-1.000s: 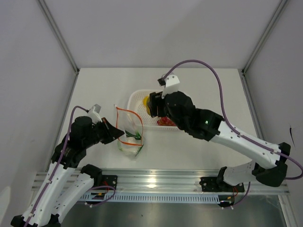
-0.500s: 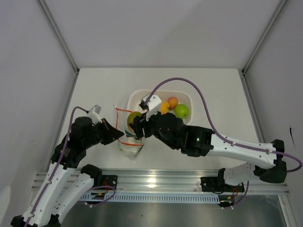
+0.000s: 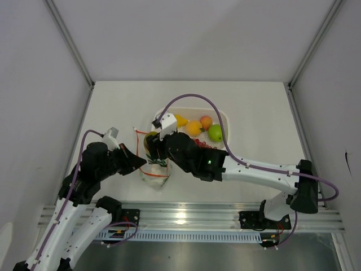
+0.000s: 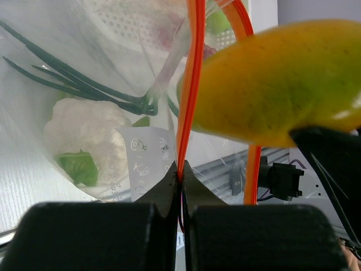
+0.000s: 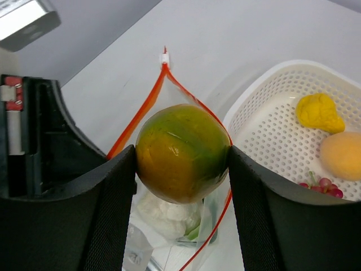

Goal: Place the food in the zip-top bag and seal the zipper
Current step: Place the fake fruit in the zipper food storage bag.

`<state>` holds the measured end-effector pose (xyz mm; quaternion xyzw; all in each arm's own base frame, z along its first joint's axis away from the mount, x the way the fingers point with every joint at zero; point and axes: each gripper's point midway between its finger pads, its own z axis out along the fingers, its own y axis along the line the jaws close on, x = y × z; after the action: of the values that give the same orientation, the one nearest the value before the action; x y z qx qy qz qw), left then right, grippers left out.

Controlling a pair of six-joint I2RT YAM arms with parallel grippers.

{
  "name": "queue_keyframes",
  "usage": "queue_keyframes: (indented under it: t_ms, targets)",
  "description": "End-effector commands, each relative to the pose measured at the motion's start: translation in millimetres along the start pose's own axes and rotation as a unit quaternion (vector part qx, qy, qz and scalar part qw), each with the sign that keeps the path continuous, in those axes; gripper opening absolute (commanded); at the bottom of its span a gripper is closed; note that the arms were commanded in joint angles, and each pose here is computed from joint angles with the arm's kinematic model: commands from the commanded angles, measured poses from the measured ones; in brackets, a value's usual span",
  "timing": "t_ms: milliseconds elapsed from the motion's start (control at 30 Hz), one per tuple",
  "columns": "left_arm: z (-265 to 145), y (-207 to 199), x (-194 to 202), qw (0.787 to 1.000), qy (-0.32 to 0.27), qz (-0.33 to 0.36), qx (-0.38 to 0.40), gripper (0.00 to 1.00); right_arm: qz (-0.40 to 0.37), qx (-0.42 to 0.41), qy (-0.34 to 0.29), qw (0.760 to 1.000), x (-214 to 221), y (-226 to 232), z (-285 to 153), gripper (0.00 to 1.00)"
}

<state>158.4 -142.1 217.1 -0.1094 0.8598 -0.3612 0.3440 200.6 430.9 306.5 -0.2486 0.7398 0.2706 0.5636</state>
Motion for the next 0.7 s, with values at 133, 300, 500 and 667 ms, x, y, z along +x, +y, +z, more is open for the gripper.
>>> queue_keyframes:
  t_ms: [133,300,500,667]
  targets:
    - [-3.4,-3.4,-0.7,1.0,-0.003,-0.003,0.007,0.01,0.042,-0.023,-0.008,0.999,3.5,6.5,24.1,0.22]
    - [-4.2,-3.5,-0.7,1.0,-0.004,-0.003,0.007,0.01,0.067,-0.045,0.016,0.997,21.8,16.7,32.5,0.29]
    - [-8.6,-5.6,-1.7,1.0,-0.01,-0.004,0.01,0.0,0.069,-0.048,0.023,0.996,36.1,16.0,40.3,0.66]
    - [-6.5,-3.6,-0.5,1.0,-0.007,-0.005,0.008,0.0,0.078,-0.056,-0.006,0.995,6.6,9.9,25.9,0.85]
